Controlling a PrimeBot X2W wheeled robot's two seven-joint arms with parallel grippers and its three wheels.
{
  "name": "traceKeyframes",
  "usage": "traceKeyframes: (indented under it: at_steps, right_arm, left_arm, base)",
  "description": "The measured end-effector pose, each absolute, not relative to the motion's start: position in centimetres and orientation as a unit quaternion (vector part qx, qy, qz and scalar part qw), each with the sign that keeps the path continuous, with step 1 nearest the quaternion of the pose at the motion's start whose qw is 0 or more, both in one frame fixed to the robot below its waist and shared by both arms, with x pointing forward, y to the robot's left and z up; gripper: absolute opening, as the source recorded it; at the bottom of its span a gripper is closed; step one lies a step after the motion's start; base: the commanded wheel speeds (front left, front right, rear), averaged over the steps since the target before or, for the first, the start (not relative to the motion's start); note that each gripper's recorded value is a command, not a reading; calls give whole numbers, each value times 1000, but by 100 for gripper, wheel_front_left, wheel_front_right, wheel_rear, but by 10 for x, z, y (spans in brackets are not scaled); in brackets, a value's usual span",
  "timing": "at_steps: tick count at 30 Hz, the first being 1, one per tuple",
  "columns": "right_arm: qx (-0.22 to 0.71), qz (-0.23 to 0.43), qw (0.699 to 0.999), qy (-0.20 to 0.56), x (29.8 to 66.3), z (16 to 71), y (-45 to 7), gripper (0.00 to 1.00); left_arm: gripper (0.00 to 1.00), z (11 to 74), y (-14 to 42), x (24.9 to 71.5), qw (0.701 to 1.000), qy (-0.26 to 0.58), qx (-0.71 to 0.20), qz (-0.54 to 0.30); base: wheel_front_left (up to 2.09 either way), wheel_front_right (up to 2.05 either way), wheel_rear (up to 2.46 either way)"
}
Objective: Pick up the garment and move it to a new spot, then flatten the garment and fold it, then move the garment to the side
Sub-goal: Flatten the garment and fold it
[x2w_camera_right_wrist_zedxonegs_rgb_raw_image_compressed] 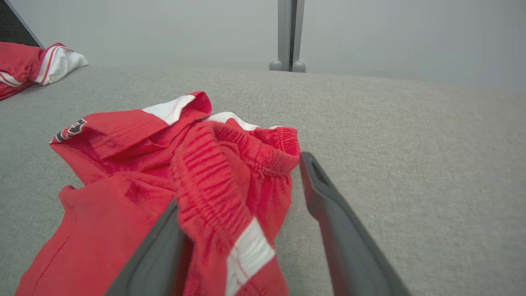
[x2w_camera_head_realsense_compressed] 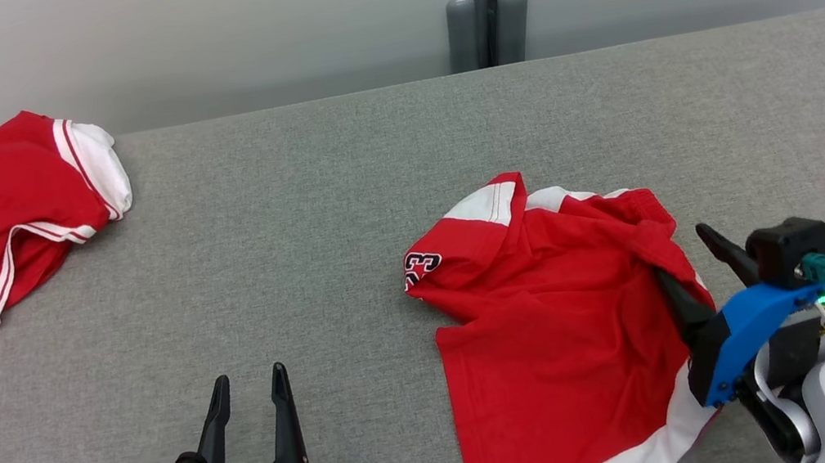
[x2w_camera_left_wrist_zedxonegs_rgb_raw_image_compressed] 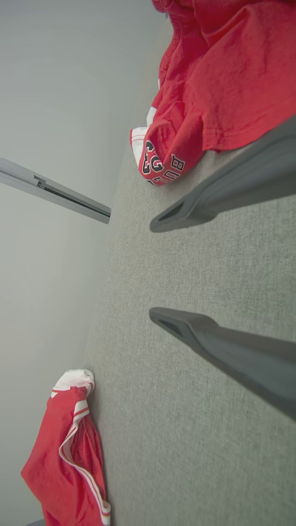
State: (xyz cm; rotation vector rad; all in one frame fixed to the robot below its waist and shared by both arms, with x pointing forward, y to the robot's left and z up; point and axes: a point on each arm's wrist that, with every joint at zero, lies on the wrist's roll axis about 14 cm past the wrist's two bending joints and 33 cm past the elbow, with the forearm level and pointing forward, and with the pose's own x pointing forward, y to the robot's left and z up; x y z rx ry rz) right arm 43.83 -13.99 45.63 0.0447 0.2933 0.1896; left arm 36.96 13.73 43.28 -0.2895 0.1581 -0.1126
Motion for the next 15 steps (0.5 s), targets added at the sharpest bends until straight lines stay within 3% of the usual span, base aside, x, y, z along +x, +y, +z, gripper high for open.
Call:
traceKeyframes:
  at_steps: [8,15]
  right_arm:
    - [16,96,975,201,408,427,-141,100]
    - [16,96,984,147,419,458,-141,100]
  left_arm:
    - [100,431,130,370,984,83,-144,-68]
    - [100,432,126,371,983,82,-144,-74]
  base:
    - [0,0,0]
    - [0,0,0]
